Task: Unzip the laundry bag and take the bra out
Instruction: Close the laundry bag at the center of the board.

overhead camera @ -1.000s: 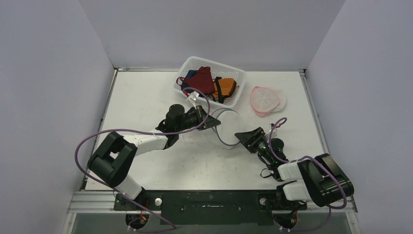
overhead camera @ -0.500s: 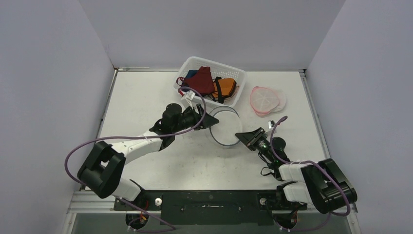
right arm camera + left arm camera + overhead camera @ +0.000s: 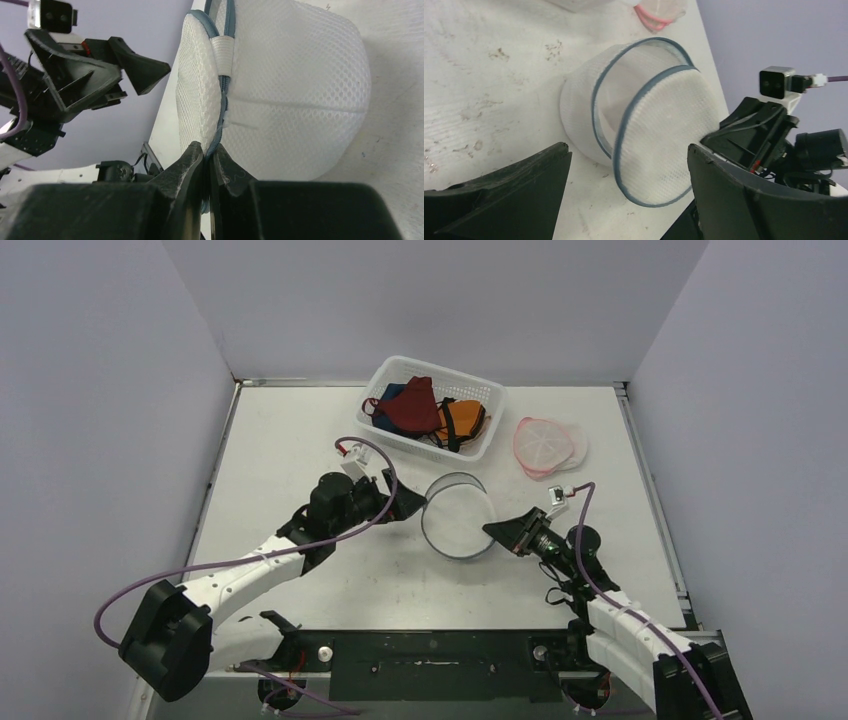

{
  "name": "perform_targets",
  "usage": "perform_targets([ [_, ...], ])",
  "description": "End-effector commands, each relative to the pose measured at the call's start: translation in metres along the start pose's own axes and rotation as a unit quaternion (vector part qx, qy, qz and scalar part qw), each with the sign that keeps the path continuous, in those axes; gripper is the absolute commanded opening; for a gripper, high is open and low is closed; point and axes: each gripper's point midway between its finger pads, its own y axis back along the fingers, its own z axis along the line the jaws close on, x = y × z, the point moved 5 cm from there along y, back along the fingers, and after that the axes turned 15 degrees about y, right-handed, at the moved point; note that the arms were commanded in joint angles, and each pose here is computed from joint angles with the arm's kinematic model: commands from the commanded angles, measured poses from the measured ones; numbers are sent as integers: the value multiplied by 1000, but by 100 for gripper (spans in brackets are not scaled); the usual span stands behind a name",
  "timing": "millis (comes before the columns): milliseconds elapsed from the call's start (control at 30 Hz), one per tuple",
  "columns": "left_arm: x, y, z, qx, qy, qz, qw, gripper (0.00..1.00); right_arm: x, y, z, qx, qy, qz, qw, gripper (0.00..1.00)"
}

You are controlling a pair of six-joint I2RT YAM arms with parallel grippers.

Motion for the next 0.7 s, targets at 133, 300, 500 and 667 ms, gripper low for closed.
perform_targets([
  [133, -4, -5, 5, -6, -19, -4, 1000, 85, 7, 16, 27, -91, 54, 45, 993, 5],
  [300, -2, -7, 0, 20, -40, 8, 999, 85, 10, 26, 40, -137, 72, 60, 986, 5],
  [500, 9, 0, -1, 49, -55, 31, 997, 84, 13, 42, 61, -202, 71, 53, 975, 5],
  [667, 26, 13, 0, 70, -62, 49, 994, 83, 15, 49, 68, -227, 61, 52, 971, 5],
])
